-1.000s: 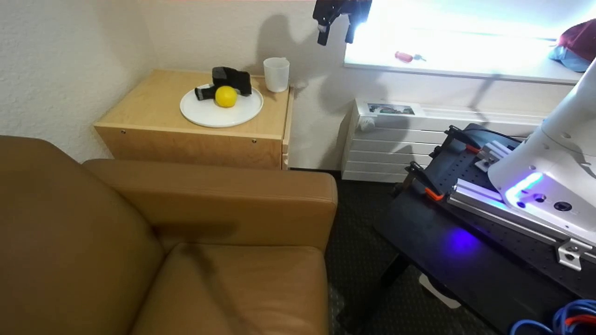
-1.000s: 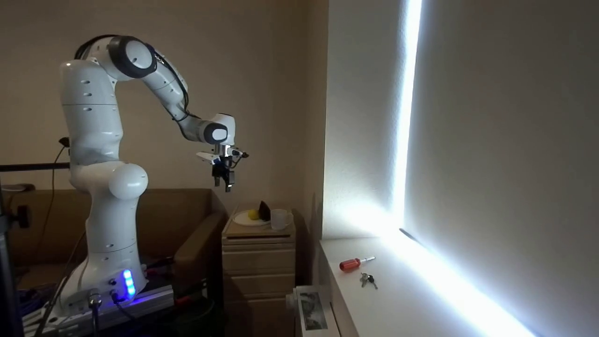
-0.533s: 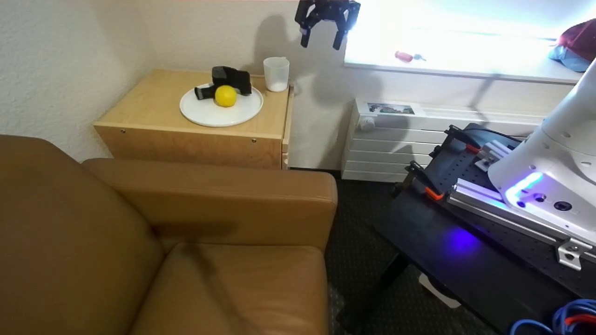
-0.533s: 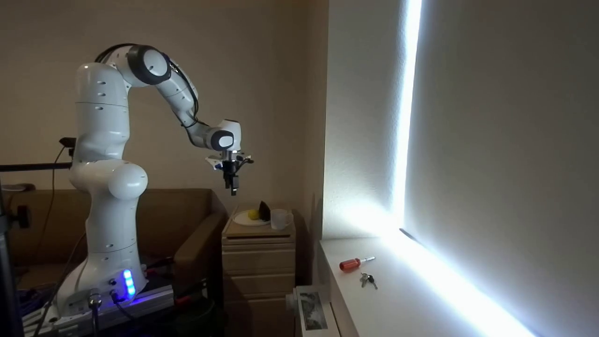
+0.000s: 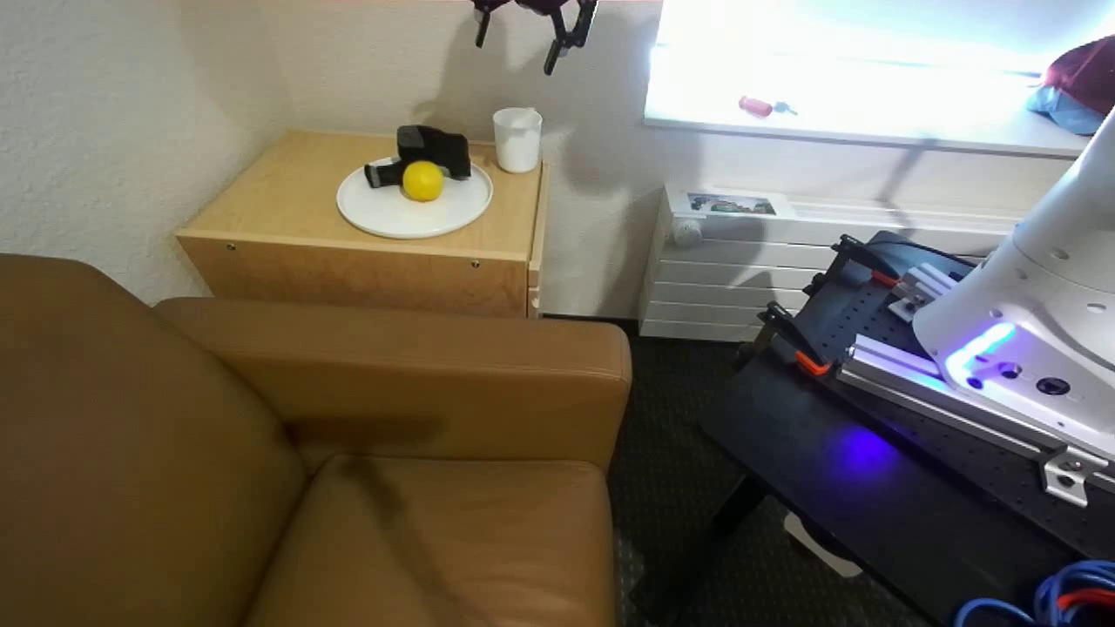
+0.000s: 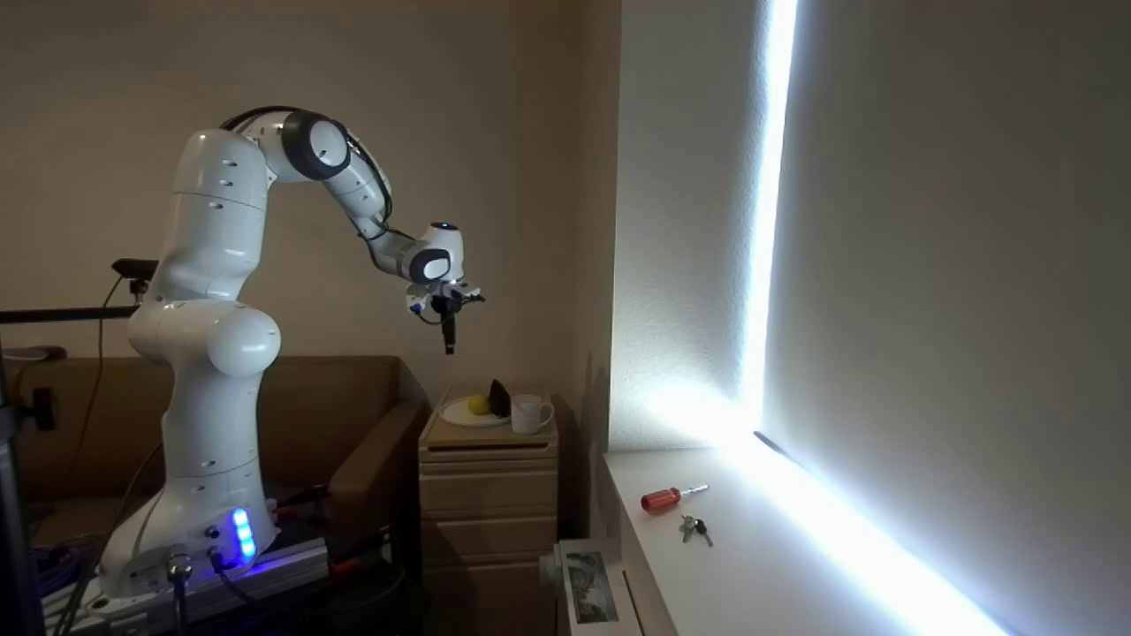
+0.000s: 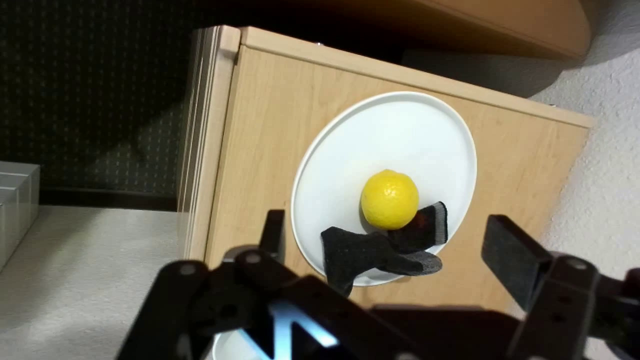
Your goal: Take the object and put it on the window seal
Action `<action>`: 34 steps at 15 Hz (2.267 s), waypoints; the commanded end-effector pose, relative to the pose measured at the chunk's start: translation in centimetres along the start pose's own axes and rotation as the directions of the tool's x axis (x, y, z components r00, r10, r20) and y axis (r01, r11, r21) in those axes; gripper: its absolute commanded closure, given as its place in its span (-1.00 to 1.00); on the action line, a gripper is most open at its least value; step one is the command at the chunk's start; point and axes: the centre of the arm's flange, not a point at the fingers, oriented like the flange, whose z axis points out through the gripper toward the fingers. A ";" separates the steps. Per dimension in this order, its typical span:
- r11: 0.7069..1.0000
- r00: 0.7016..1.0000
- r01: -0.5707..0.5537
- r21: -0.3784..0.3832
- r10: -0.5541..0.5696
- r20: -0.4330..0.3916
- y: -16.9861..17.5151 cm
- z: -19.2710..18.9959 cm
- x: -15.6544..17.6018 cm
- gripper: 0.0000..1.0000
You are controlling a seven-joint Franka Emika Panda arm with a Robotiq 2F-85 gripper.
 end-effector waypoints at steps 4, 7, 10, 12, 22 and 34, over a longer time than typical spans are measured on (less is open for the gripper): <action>0.979 0.980 -0.198 -0.035 0.198 -0.009 -2.4 4.1 3.6 -1.00; 0.930 0.930 -0.367 0.003 0.367 -0.012 -5.1 6.3 6.0 -1.00; 0.856 0.857 -0.513 0.061 0.515 -0.022 -7.5 8.1 8.3 -1.00; 0.872 0.872 -0.488 0.042 0.489 -0.022 -5.5 7.1 6.7 -1.00; 0.608 0.601 -0.792 0.057 0.792 -0.108 -4.0 15.2 14.1 -1.00; 0.461 0.462 -0.887 -0.028 0.884 -0.070 -4.6 19.6 14.2 -1.00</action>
